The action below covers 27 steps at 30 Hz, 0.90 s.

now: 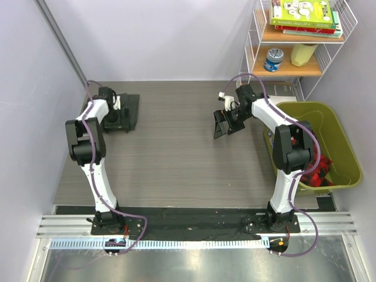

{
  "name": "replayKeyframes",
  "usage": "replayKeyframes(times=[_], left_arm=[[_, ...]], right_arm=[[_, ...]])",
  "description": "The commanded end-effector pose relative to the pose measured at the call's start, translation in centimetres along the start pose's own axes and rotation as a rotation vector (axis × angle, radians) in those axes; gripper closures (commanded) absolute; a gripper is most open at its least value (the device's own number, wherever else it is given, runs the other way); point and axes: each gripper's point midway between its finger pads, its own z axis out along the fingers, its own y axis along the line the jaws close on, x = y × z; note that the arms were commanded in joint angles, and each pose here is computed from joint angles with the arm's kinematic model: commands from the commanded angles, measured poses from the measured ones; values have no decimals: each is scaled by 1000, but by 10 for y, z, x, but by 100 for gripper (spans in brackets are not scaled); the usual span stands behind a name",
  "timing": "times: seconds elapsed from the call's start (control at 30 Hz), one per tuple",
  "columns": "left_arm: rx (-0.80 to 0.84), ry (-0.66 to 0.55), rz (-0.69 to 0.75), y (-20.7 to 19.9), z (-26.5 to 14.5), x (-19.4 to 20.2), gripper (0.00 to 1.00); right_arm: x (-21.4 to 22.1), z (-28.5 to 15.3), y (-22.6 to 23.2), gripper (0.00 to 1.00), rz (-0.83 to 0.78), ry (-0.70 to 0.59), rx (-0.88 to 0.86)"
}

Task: Fold and stack the long sleeve shirts
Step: Neatly place the folded shirt to the corner

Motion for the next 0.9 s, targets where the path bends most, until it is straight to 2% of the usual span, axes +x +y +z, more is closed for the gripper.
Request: replayKeyframes(times=[0.0, 0.3, 0.5, 0.63, 0.67, 0.73, 0.77, 0.83, 0.87], left_arm=[[-15, -83, -8, 8, 18, -39, 0], [-14, -131, 7, 16, 36, -75, 0], [-9, -182, 45, 17, 29, -101, 0], [71, -291, 69, 0, -22, -127, 0], [80, -363, 86, -3, -57, -142, 0], [97, -429, 131, -18, -95, -157, 0], [115, -479, 161, -30, -134, -167, 0], [104, -521, 219, -40, -164, -171, 0], [111, -531, 275, -58, -189, -167, 0]], right_arm=[[-20, -14, 0, 0, -40, -56, 19], [-20, -13, -4, 0, -31, -55, 18], [-24, -14, -5, 0, -35, -60, 15], [-35, -25, -1, 0, -68, -93, 16], [-40, -29, 2, 0, -81, -112, 10], [-55, -43, 6, 0, -107, -168, 13], [-64, -49, 7, 0, -115, -205, 15], [-83, -65, 12, 0, -144, -272, 29], [-93, -70, 12, 0, -160, -308, 43]])
